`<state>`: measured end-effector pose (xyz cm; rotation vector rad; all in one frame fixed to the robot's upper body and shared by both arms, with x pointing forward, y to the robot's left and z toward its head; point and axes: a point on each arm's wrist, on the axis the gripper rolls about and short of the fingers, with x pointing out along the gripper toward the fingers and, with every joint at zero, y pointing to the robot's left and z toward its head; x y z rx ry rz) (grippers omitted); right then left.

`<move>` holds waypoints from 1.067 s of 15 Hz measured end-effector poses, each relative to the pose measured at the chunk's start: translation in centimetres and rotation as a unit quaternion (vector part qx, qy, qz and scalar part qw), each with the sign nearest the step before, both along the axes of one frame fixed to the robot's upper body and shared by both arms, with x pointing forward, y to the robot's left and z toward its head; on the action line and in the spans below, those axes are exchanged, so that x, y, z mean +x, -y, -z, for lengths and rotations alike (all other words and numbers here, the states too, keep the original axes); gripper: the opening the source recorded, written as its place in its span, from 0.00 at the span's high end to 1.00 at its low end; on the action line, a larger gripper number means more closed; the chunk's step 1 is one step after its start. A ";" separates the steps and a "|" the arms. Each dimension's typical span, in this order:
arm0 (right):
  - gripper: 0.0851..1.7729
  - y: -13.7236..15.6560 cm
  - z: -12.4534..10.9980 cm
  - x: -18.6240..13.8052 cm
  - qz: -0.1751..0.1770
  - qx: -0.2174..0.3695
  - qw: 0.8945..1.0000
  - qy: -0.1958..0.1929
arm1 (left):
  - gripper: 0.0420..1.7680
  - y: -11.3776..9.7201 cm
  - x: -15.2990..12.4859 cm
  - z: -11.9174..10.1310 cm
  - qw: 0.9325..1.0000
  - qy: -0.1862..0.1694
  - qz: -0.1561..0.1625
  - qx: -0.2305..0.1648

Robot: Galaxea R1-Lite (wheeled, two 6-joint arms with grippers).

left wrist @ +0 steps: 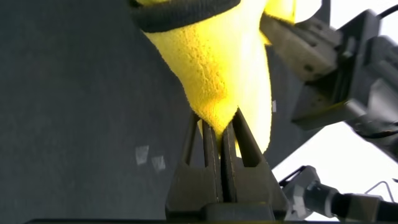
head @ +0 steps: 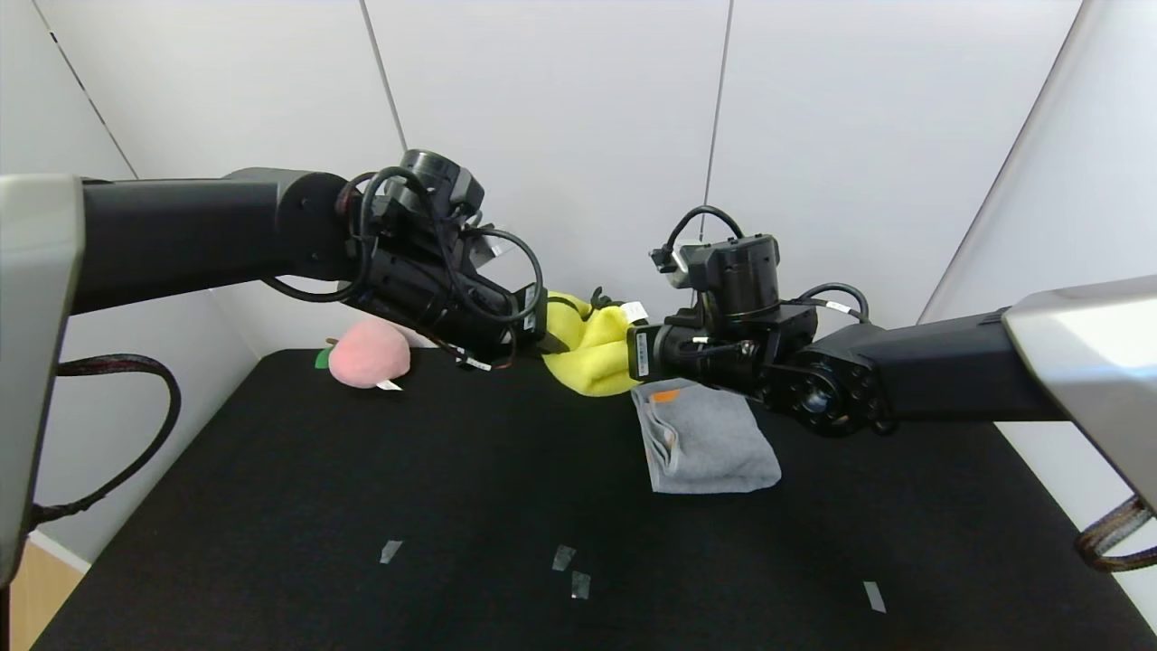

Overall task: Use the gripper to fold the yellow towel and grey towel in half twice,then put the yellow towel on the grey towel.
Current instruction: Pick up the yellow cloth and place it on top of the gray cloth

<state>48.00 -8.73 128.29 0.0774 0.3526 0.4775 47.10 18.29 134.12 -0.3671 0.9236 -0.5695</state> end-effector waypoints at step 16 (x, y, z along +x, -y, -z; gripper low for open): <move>0.94 10.4 2.2 0.2 0.095 -0.036 0.995 0.001 | 0.95 9.6 2.2 7.1 0.996 0.057 0.028 0.058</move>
